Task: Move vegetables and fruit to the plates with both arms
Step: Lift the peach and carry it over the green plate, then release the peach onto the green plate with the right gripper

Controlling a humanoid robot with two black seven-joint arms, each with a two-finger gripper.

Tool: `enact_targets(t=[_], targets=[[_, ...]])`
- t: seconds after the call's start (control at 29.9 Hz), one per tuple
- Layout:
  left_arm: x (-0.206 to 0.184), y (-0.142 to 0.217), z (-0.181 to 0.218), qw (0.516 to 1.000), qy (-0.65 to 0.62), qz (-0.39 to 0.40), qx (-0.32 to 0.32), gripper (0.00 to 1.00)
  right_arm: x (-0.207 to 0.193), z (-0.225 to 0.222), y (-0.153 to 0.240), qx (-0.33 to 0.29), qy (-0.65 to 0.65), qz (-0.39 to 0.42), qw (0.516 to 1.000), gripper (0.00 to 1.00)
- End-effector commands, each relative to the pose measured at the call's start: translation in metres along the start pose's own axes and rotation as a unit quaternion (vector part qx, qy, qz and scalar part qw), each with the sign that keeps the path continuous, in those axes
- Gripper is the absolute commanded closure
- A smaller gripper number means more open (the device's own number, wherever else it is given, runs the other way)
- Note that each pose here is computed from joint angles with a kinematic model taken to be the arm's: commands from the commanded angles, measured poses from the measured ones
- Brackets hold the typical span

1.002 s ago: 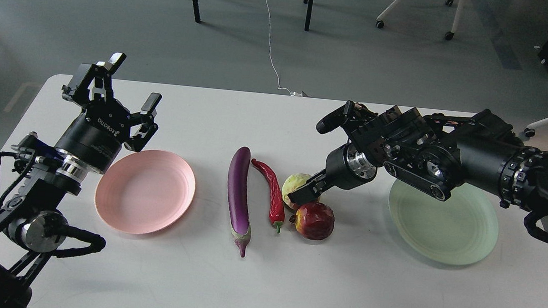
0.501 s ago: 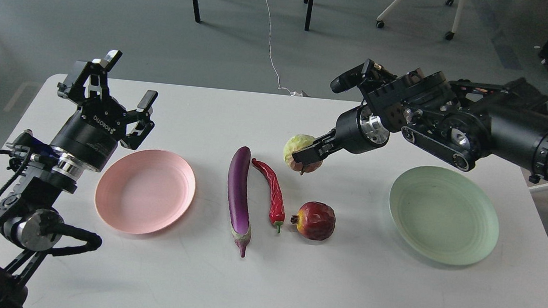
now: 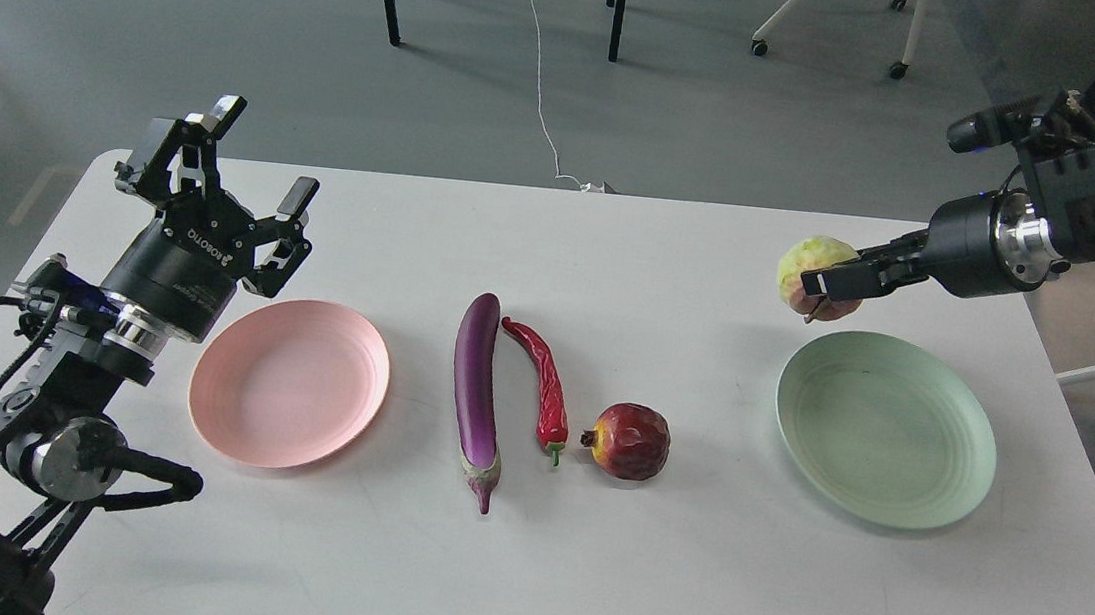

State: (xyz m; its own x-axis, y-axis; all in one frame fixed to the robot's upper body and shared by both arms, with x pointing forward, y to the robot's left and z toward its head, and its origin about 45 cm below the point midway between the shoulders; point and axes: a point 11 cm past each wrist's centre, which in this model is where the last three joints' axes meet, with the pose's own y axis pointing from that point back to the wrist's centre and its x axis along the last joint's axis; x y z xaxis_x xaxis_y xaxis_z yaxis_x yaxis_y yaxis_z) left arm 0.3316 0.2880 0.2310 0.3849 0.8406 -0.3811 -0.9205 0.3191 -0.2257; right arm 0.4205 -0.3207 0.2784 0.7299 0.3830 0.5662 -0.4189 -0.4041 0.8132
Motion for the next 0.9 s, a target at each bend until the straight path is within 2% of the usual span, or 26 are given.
enact_targets(t=[0.0,0.2,0.4,0.5,0.63,0.87], targets=[[-0.003,-0.001,-0.001,1.000,0.003,-0.004,0.000,0.02,-0.030,0.018,-0.003,-0.019,0.002,-0.009,1.000,0.48],[-0.004,0.000,0.001,1.000,0.001,-0.006,0.000,0.02,-0.071,0.039,-0.013,-0.038,-0.026,-0.036,0.998,0.47],[-0.006,0.002,0.001,1.000,0.002,-0.007,-0.001,0.02,-0.087,0.046,-0.016,-0.046,-0.036,-0.046,0.997,0.43],[-0.007,0.002,0.002,1.000,0.003,-0.009,-0.002,0.02,-0.090,0.052,-0.016,-0.054,-0.040,-0.046,0.997,0.35],[-0.007,0.002,0.003,1.000,0.001,-0.011,-0.002,0.02,-0.092,0.054,-0.016,-0.058,-0.040,-0.045,0.997,0.10],[-0.008,0.002,0.004,1.000,0.000,-0.012,-0.003,0.02,-0.084,0.051,-0.015,-0.054,-0.035,-0.037,0.997,0.04]])
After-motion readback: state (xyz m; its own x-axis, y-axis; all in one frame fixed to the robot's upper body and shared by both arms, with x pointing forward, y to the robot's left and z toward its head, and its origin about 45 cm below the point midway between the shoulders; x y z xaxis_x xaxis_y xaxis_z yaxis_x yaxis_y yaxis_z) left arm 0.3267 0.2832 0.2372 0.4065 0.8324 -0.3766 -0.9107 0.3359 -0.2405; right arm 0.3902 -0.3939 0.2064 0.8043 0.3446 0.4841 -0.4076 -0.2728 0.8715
